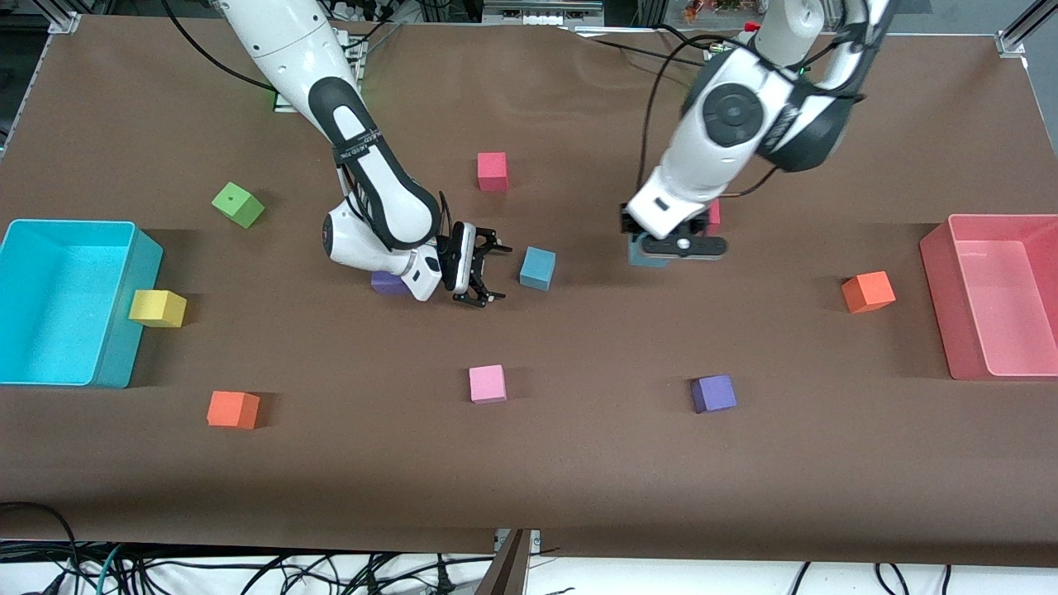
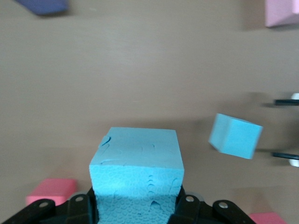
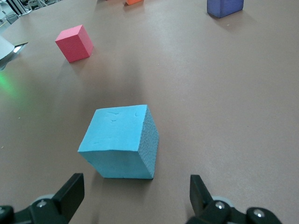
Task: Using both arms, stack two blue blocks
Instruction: 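Lift the second light blue cube and carry it toward the placed cube, then lower the held cube with the left gripper onto the placed light blue cube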
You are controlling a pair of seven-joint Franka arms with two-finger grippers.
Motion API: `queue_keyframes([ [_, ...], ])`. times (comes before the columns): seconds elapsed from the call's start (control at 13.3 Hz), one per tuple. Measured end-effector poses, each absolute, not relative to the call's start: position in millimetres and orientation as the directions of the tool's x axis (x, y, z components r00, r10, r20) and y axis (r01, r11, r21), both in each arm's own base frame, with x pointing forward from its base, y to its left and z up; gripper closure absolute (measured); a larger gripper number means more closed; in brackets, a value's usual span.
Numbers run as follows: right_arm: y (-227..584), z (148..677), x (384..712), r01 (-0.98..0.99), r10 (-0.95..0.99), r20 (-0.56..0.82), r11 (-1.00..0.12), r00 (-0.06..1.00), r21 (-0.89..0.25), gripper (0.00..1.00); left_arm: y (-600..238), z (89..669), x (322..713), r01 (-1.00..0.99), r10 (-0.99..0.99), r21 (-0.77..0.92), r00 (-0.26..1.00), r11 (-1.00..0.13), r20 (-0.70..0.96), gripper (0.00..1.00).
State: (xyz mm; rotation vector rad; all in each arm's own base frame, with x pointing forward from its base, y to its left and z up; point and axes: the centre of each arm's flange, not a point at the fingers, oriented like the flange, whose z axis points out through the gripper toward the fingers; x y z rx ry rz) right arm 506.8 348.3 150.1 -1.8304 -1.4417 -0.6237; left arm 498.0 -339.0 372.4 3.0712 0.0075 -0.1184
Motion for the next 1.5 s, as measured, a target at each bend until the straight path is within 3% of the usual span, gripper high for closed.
queue_keyframes([
  [0.53, 348.3, 149.9, 506.6, 0.964, 0.618, 0.741, -0.121, 0.26, -0.238, 0.0, -471.6, 319.6, 468.7, 0.053, 0.044, 0.067, 0.99, -0.996, -0.135, 0.43],
  [1.05, 348.3, 149.5, 506.3, 0.963, 0.617, 0.742, -0.118, 0.262, -0.241, 0.0, -510.9, 260.2, 463.2, 0.017, 0.011, 0.03, 0.987, -0.999, -0.162, 0.43],
  [1.5, 348.2, 145.6, 501.1, 0.96, 0.614, 0.742, -0.105, 0.269, -0.261, 0.0, -501.8, 262.5, 482.9, 0.034, 0.03, 0.026, 0.99, -0.999, -0.135, 0.43],
])
